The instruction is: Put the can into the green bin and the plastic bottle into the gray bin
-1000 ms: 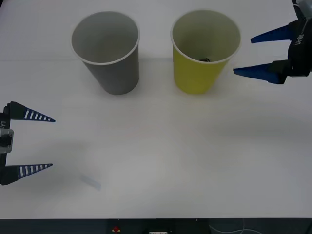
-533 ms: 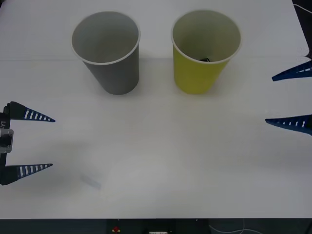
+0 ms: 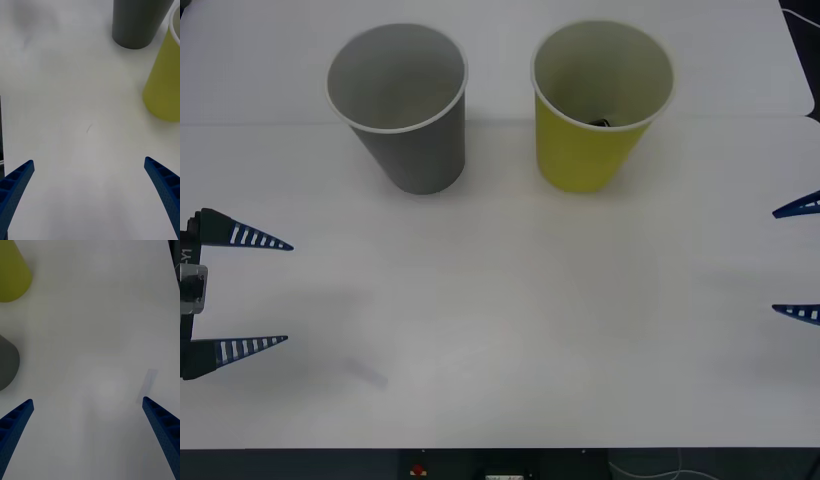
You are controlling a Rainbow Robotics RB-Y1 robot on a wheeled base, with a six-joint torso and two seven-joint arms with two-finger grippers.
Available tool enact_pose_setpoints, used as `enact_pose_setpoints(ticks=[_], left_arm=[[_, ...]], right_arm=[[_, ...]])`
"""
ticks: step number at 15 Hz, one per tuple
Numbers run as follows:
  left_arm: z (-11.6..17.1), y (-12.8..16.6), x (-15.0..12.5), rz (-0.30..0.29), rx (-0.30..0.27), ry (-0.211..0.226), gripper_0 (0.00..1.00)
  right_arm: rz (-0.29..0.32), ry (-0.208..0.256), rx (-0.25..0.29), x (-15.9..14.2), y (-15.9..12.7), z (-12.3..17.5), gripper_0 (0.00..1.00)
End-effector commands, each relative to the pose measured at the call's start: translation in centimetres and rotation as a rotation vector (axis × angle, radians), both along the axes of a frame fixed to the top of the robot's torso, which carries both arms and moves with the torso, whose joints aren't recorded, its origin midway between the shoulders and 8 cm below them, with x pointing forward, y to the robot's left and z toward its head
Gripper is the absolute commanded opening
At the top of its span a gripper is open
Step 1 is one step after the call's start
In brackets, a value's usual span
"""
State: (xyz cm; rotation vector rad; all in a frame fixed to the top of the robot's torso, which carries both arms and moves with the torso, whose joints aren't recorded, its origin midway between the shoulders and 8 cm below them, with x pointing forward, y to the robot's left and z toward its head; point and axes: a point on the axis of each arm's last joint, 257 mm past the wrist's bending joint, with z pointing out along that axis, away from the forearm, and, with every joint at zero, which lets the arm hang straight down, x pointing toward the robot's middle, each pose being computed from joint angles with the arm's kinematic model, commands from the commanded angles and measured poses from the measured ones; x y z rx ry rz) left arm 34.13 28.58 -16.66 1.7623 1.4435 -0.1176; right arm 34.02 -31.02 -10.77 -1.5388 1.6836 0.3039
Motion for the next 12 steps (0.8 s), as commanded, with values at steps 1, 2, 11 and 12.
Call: enact_pose_setpoints(ticks=[1,2,11,12], left_arm=[[0.0,0.0,0.0,0.0,0.0,0.0,1.0],[0.0,0.0,0.0,0.0,0.0,0.0,1.0],[0.0,0.0,0.0,0.0,0.0,0.0,1.0],[0.0,0.0,0.0,0.0,0.0,0.0,1.0]], right_arm=[[0.02,-0.009,-0.017,-0.11,-1.41,-0.84,1.0],[0.03,-0.011,-0.026,-0.2,-1.86,-1.1,1.0],[0.046,-0.002,-0.027,-0.57,-2.01,-1.43,1.0],[0.046,-0.002,-0.027,-0.57,-2.01,-1.43,1.0]])
